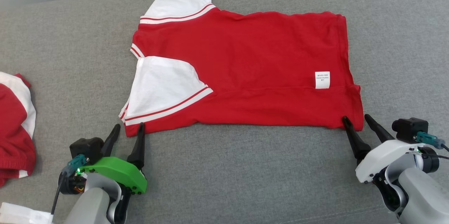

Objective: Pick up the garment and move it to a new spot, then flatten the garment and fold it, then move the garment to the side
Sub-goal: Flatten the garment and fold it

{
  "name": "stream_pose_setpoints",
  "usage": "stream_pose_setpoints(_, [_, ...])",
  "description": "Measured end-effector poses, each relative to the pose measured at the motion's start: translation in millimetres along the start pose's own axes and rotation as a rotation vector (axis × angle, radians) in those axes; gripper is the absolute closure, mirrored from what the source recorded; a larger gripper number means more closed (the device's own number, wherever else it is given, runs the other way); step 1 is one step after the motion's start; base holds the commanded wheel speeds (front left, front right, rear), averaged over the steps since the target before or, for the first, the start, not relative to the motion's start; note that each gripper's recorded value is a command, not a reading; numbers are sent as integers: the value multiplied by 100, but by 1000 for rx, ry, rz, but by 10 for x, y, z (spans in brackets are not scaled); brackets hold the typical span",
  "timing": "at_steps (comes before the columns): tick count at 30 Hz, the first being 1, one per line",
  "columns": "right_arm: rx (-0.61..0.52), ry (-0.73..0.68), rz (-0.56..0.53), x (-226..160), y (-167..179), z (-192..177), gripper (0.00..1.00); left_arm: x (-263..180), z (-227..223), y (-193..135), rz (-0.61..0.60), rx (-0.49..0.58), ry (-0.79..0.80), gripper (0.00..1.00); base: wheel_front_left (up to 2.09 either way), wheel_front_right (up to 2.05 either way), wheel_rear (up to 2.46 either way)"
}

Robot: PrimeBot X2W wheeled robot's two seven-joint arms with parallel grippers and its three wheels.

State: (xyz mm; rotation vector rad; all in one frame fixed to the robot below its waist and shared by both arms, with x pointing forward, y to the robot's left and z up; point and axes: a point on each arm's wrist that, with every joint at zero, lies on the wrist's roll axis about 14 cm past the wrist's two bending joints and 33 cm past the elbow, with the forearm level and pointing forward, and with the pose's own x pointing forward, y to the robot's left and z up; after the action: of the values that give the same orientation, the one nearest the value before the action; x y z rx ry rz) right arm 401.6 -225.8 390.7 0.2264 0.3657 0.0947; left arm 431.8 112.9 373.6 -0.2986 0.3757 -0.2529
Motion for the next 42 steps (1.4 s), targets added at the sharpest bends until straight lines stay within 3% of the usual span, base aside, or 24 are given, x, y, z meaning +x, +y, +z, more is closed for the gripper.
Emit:
stream_pose_setpoints(3, [7, 14, 0, 47, 32, -44, 0, 70, 8, -28, -7, 5, 5, 0, 0, 0, 0])
stream_pose_setpoints(4, [13, 29, 1, 57, 50, -83, 39, 89, -6, -44, -11, 2, 11, 52, 0, 0, 0])
stream_pose_setpoints(5, [17, 36, 1, 65, 59, -107, 71, 105, -27, -61, -15, 0, 20, 91, 0, 0, 0])
stream_pose_setpoints(6, [30, 40, -5, 79, 65, -125, 100, 133, -40, -77, -23, 8, 29, 100, 0, 0, 0])
stream_pose_setpoints(11, [81, 18, -25, 82, 78, -89, 100, 126, 25, -125, -28, -11, 13, 100, 0, 0, 0])
stream_pose_setpoints(19, [53, -31, -7, -98, 91, 55, 100, -160, 197, -212, -36, -45, -72, 100, 0, 0, 0])
stream_pose_setpoints(32, [34, -28, -30, -533, -112, -3, 100, -842, -163, -427, -20, -116, -68, 100, 0, 0, 0])
stream_pose_setpoints(33, [41, -26, -30, -543, -101, -17, 76, -859, -165, -418, -14, -118, -70, 100, 0, 0, 0])
stream_pose_setpoints(34, [48, -26, -29, -553, -82, -34, 30, -870, -164, -412, -7, -124, -73, 100, 0, 0, 0])
stream_pose_setpoints(35, [53, -25, -27, -561, -60, -53, 0, -883, -180, -416, -5, -126, -70, 65, 0, 0, 0])
stream_pose_setpoints(36, [57, -24, -27, -566, -50, -63, 0, -892, -198, -419, -4, -123, -65, 0, 0, 0, 0])
stream_pose_setpoints(42, [45, -95, -48, -582, -78, 91, 0, -890, -50, -360, 17, -117, -112, 0, 0, 0, 0])
